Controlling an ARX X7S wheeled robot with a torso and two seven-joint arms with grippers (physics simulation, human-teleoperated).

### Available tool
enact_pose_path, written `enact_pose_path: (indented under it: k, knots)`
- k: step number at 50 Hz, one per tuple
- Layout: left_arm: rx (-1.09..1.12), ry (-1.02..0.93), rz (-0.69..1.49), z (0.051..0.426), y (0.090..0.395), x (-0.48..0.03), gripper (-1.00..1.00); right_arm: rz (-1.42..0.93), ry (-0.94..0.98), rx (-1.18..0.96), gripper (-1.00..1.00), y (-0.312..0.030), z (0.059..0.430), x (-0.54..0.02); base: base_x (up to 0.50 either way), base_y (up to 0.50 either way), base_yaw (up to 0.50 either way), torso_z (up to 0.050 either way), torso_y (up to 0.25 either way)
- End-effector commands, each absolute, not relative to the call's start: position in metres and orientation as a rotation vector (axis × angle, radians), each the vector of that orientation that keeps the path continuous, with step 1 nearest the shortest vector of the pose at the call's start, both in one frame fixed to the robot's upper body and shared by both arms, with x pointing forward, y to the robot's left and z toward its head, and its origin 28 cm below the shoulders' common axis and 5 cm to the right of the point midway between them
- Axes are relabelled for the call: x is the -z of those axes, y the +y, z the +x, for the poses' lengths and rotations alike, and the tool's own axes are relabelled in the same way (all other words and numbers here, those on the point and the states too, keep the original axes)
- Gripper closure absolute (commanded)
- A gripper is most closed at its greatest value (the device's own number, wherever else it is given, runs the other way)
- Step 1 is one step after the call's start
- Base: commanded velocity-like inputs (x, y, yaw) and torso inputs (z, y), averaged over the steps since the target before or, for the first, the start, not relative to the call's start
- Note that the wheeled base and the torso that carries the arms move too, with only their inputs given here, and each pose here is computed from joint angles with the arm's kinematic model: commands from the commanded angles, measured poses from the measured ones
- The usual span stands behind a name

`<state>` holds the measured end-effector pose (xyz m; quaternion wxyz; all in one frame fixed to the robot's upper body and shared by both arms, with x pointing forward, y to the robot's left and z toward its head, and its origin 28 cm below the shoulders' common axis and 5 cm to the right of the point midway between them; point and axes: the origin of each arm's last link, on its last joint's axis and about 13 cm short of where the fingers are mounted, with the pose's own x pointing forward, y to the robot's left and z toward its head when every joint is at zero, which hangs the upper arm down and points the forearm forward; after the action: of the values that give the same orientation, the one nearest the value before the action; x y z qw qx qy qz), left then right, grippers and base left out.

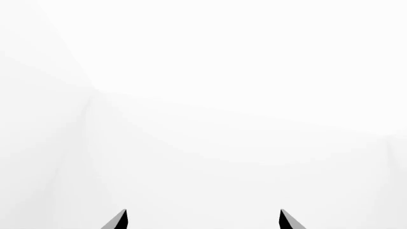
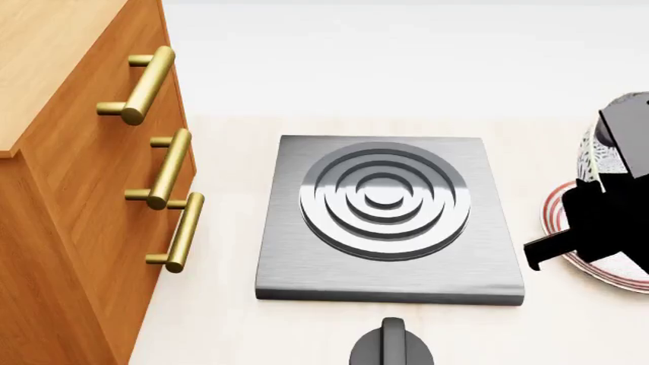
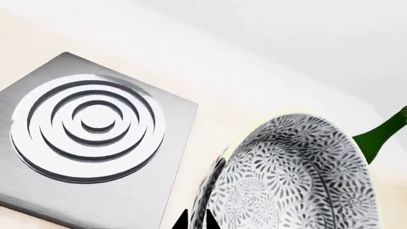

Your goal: Put the bowl on the stove.

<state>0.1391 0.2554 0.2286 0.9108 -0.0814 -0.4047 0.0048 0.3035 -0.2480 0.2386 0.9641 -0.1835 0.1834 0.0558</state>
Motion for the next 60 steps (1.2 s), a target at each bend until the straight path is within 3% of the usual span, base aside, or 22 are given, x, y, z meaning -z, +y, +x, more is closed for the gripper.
enact_pose_path:
  k: [1,29,60]
  knots:
    - [-0.007,-0.857,-0.155,0.140,0.255,-0.229,-1.00,-0.397,0.304,-0.175,1.00,-0.223,0.330,-0.257,0.00,0.00,0.00,0.000,0.000]
    - [-0.006,-0.857,-0.155,0.140,0.255,-0.229,-1.00,-0.396,0.206,-0.368,1.00,-0.176,0.362,-0.267,0.00,0.00,0.00,0.000,0.000]
    - [-0.008,-0.861,-0.157,0.140,0.255,-0.230,-1.00,-0.407,0.186,-0.391,1.00,-0.178,0.365,-0.263,0.00,0.00,0.00,0.000,0.001]
